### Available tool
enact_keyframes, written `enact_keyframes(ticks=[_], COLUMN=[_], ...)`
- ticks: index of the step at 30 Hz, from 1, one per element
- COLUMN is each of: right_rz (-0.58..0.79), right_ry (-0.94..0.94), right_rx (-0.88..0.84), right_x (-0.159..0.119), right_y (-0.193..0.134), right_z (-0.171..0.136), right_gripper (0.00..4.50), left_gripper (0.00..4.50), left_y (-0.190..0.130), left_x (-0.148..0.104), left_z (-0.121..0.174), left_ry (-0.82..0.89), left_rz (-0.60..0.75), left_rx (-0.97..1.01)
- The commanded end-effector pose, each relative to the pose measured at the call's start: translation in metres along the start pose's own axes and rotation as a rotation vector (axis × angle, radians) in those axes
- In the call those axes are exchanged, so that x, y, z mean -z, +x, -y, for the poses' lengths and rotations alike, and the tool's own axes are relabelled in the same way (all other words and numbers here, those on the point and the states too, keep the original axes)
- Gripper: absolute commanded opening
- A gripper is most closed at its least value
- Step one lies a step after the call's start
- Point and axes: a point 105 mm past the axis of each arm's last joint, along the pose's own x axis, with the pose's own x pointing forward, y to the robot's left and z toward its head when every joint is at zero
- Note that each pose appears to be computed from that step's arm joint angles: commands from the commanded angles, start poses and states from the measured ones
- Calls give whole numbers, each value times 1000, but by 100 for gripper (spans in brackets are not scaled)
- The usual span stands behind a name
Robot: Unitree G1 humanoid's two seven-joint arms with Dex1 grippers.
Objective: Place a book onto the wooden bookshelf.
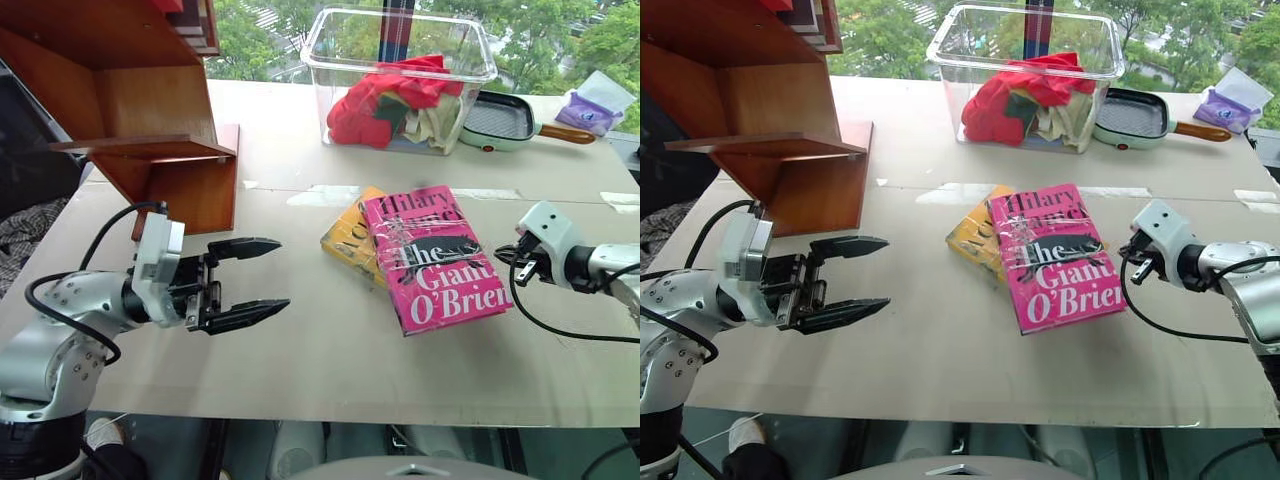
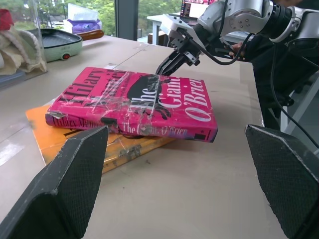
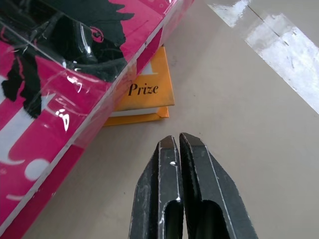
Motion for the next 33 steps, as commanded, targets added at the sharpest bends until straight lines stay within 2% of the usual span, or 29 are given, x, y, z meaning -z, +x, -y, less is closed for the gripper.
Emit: enact_keyframes(ticks=[1,10,16,24,31,33], right_rz=[48,72,58,79,107,199], right_ry=[-32,-49,-36,-22,-36,-100], right_rx=[-7,-93,-102,-97,-86,-53], right_x=[-16,-37,-40,-60,-66,-70], right_y=[-2,19,30,42,38,27], right_z=[2,-23,-35,-48,-47,-39], right_gripper=[2,2,2,2,2,2], left_gripper=[450,450,450,450,450,450], left_y=[-1,-4,-4,-8,-11,-12], left_x=[-6,6,8,19,26,29], left_z=[2,3,4,9,11,9], left_ry=[42,3,-17,-51,-76,-85], left_rz=[-3,-32,-49,-72,-76,-96], left_rx=[-15,-54,-64,-81,-121,-160])
